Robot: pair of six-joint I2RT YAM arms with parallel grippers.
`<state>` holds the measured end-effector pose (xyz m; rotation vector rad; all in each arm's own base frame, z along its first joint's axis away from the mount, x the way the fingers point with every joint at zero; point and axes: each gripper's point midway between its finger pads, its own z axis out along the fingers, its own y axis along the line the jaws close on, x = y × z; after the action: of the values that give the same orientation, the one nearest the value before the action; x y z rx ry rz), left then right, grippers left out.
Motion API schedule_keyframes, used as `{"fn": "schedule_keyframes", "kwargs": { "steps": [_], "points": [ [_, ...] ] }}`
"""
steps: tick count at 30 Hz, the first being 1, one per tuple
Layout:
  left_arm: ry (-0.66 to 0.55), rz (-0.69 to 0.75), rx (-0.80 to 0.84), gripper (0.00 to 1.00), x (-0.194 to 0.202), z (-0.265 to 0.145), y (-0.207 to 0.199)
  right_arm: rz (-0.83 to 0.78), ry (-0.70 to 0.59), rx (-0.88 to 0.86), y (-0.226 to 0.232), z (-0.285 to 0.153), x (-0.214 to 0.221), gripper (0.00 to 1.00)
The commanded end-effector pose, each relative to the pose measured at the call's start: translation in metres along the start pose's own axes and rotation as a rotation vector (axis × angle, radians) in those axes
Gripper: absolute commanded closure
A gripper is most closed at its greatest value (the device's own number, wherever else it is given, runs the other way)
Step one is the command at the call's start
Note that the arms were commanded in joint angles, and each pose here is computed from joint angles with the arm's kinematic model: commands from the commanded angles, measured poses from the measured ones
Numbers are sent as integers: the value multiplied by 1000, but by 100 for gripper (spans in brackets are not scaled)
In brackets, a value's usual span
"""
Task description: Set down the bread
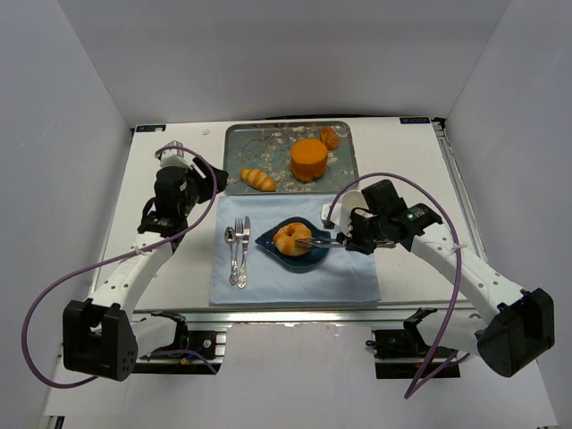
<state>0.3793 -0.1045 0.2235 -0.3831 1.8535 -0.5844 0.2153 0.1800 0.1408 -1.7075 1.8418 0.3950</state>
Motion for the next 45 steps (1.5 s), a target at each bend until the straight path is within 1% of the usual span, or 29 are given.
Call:
{"fn": "schedule_keyframes", "kwargs": {
  "steps": [1,6,11,23,25,28,29,32,33,34,35,37,38,39,41,42,44,45],
  "points": [
    [-31,-4,29,27,-10,-3,-7,-24,-21,-5,0,-5,-7,67],
    [-30,-2,30,27,-10,-1,-7,-30,-29,3,-2,-8,-11,60],
    [-27,-4,34,27,-10,1,-8,-37,-39,5,-4,-11,-16,58],
    [-23,-4,45,27,-11,6,-11,-56,-86,44,-13,-25,-34,57],
    [-22,-4,46,27,-11,6,-11,-60,-93,47,-13,-26,-36,57],
    [-23,-5,47,27,-11,5,-11,-56,-132,82,-23,-33,-50,59],
    [-21,-8,47,27,-9,5,-11,-29,-163,119,-34,-39,-64,60],
    [-18,-11,49,27,-8,5,-10,43,-211,172,-58,-45,-85,66],
    [-16,-13,49,27,-7,5,-10,95,-248,198,-68,-55,-99,72],
    [-15,-13,48,28,-7,6,-10,135,-259,221,-79,-59,-101,77],
    [-15,-13,53,29,-8,5,-11,199,-269,225,-88,-56,-103,86],
    [-14,-12,59,30,-8,6,-13,277,-293,276,-112,-68,-104,92],
    [-14,-12,59,30,-9,5,-13,317,-297,278,-123,-65,-101,98],
    [-14,-12,63,31,-9,5,-14,399,-312,321,-140,-75,-95,100],
    [-11,-15,64,32,-8,6,-14,505,-302,369,-163,-76,-77,100],
    [-10,-15,68,33,-8,6,-15,599,-313,424,-182,-85,-60,100],
    [-3,-24,76,34,-5,6,-15,718,-282,469,-200,-80,-28,100],
    [-1,-25,80,34,-4,6,-16,803,-281,519,-215,-86,-4,100]
  ]
}}
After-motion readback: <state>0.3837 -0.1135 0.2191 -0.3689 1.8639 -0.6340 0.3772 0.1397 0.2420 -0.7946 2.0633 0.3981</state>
